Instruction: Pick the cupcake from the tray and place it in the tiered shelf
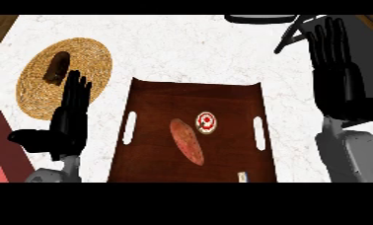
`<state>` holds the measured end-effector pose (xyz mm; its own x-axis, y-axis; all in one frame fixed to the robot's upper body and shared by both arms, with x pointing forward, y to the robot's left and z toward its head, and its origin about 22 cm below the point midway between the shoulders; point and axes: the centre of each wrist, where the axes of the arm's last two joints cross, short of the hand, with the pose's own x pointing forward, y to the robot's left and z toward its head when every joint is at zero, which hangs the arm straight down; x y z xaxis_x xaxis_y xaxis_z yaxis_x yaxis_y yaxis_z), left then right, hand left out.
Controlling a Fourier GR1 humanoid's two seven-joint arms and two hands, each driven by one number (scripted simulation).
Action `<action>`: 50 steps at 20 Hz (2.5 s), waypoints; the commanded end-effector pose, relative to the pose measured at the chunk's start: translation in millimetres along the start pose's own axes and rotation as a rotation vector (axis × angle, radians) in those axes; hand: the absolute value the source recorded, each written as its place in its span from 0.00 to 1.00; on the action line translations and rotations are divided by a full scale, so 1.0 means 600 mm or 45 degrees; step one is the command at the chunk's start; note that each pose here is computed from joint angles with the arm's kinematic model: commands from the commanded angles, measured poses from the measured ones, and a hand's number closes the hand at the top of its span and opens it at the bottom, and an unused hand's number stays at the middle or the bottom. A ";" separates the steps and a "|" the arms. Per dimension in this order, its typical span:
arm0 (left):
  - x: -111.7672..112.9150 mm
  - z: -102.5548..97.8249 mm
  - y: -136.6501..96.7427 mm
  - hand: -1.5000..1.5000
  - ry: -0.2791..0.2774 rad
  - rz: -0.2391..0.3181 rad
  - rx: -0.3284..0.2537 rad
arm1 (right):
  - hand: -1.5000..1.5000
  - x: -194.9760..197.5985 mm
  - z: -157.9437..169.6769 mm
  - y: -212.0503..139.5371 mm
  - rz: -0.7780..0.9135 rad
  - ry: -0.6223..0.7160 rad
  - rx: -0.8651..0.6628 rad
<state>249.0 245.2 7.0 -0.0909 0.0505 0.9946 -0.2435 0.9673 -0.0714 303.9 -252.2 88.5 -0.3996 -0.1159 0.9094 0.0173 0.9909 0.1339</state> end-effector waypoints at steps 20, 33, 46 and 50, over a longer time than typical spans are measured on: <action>-0.011 -0.051 -0.063 0.50 0.057 -0.365 -0.457 | 0.00 -0.194 0.027 0.001 0.151 0.197 0.107; -0.005 -0.048 -0.053 0.50 0.067 -0.375 -0.441 | 0.00 -0.021 -0.035 0.065 0.655 0.395 0.785; -0.003 -0.039 -0.030 0.50 0.058 -0.372 -0.435 | 0.00 0.112 -0.039 0.186 1.318 0.519 1.137; 0.030 -0.045 -0.021 0.50 0.045 -0.383 -0.453 | 0.00 0.120 -0.035 0.196 1.328 0.565 1.154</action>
<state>283.7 226.8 14.0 -0.0232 -0.2335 0.9721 0.0899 0.9679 0.2346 302.6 -157.7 173.7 -0.2675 0.7983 0.5396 -0.5212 0.3512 -0.7779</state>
